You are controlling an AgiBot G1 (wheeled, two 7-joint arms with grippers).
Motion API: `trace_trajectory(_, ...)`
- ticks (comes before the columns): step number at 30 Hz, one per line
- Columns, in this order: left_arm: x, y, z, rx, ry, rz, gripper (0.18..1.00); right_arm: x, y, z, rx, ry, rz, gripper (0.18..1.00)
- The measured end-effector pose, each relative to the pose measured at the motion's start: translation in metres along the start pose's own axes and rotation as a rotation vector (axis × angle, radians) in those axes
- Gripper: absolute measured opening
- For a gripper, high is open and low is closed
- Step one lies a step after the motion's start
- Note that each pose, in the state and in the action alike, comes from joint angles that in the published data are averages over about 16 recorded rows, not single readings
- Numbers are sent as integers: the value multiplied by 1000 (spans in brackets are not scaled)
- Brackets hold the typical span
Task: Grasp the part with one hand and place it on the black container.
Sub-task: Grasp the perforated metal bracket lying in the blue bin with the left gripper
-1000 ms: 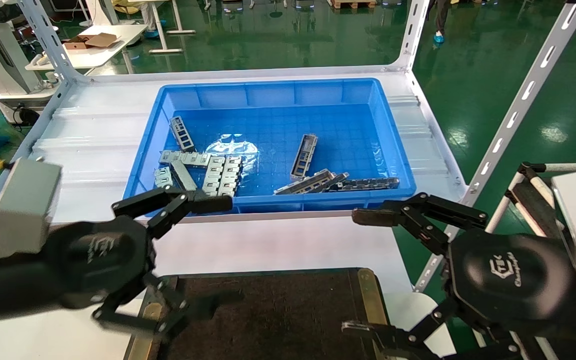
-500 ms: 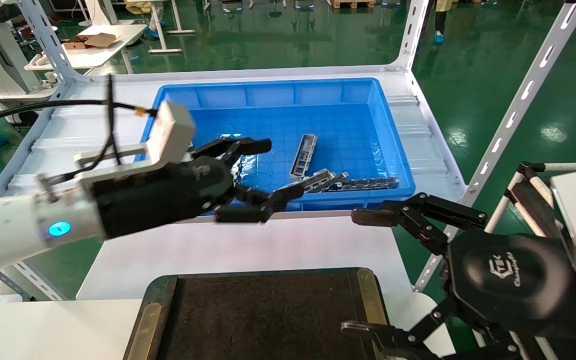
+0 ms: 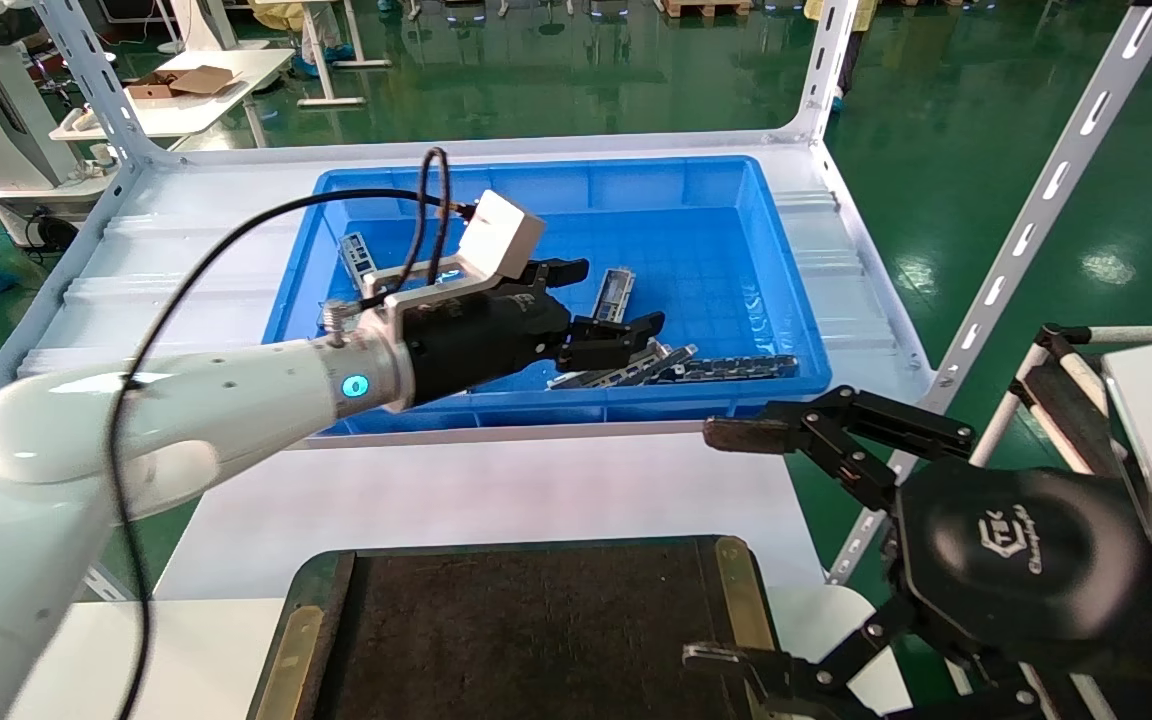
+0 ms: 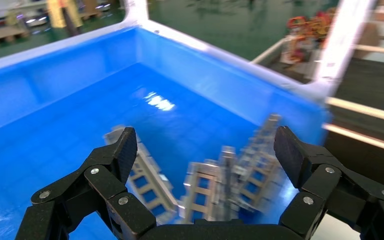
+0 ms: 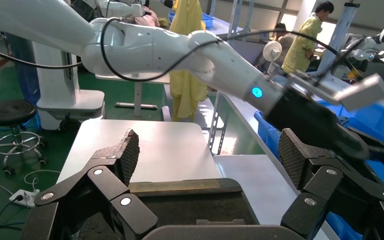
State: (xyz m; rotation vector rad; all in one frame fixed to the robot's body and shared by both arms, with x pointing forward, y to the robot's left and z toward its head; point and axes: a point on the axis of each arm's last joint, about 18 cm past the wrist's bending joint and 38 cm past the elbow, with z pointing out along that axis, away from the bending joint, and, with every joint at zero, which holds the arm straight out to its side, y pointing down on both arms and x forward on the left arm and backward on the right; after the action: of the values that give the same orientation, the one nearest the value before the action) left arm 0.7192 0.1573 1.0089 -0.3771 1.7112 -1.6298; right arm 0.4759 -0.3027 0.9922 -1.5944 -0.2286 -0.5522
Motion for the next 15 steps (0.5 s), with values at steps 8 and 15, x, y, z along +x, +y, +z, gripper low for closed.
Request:
trace_trajectory(8,-9,16,30,-52,-106,-18,1001,0,0,0,0,0,0,1001)
trace_trajectory(15,-13,29,38,-86,-161,-27,1001,0,0,0,0,0,0,1001)
